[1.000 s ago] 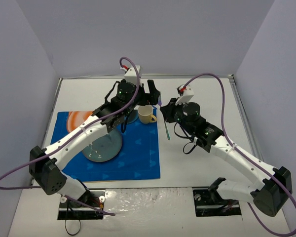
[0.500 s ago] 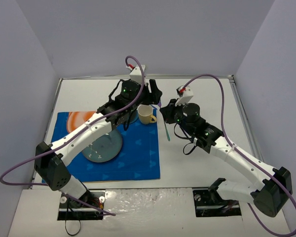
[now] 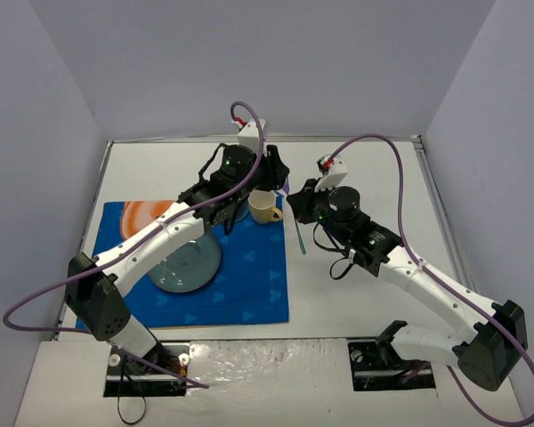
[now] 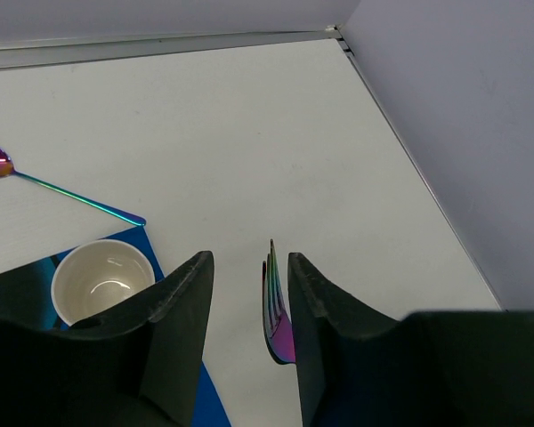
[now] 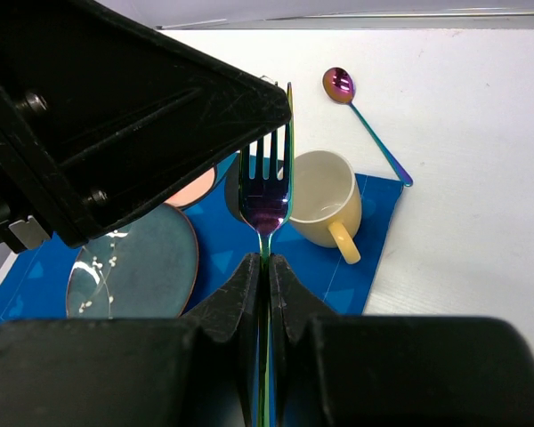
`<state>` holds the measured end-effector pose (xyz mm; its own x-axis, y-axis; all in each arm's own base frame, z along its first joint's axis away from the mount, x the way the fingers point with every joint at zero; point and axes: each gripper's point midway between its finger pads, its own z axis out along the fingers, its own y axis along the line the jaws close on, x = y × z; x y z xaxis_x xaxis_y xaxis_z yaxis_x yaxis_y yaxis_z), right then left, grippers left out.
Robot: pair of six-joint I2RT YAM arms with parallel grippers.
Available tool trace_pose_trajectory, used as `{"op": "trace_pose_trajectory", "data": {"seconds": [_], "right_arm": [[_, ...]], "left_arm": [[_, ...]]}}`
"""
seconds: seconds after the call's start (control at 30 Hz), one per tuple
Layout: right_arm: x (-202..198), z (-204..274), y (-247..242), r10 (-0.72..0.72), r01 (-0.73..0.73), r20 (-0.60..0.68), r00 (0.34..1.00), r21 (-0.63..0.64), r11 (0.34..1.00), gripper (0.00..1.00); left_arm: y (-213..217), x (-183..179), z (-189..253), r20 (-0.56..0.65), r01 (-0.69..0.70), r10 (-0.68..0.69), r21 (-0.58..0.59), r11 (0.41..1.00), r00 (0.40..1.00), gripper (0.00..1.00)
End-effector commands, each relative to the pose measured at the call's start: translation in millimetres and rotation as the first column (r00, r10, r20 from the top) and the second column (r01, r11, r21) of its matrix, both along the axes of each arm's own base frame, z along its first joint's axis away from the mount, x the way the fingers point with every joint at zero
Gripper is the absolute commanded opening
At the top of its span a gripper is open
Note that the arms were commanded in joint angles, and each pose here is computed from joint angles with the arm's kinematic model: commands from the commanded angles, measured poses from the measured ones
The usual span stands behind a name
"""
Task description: Set the dinner table for one person
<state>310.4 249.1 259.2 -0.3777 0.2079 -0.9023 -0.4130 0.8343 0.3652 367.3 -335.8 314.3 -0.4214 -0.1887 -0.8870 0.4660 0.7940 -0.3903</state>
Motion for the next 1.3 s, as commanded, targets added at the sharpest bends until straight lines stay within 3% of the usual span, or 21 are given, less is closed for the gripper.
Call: {"op": "trace_pose_trajectory", "data": {"seconds": [0.0,0.33,0.7,0.97,1.0,1.1,1.13,1.27], "right_arm": [[2,33,7,0.006,-0.014,0.096,0.995,0.079,0.997,0.00],[2,30,9,0.007,-0.015,0.092,0.996,0.082,0.996,0.00],[3,28,11,0.008,-0.015,0.093,0.996,0.078,0.997,0.00],[3,19,11,0.017,-0.022,0.092,0.996,0.049,0.999,0.00],[2,19,13,0.028,-0.032,0.092,0.995,0.049,0.998,0.08],[0,19,16,0.051,-0.055,0.092,0.994,0.050,0.997,0.45],[-1,20,17,0.056,-0.061,0.093,0.994,0.052,0.997,0.48],[-4,27,17,0.066,-0.071,0.089,0.994,0.049,0.996,0.80]], "left_arm": [[-4,-3,46,0.087,0.027,-0.019,-0.090,0.996,0.996,0.33],[-7,-8,37,0.066,0.055,-0.049,-0.085,0.995,0.997,0.25],[1,-14,31,0.048,0.052,-0.050,-0.059,0.997,0.998,0.00],[13,-17,33,0.057,0.059,-0.055,-0.060,0.996,0.997,0.00],[16,-16,33,0.065,0.057,-0.053,-0.053,0.997,0.997,0.00],[28,-15,35,0.097,0.047,-0.045,-0.025,0.999,0.994,0.00],[31,-15,33,0.100,0.044,-0.042,-0.017,0.999,0.994,0.00],[61,-9,26,0.110,0.026,-0.029,0.023,0.999,0.994,0.00]]}}
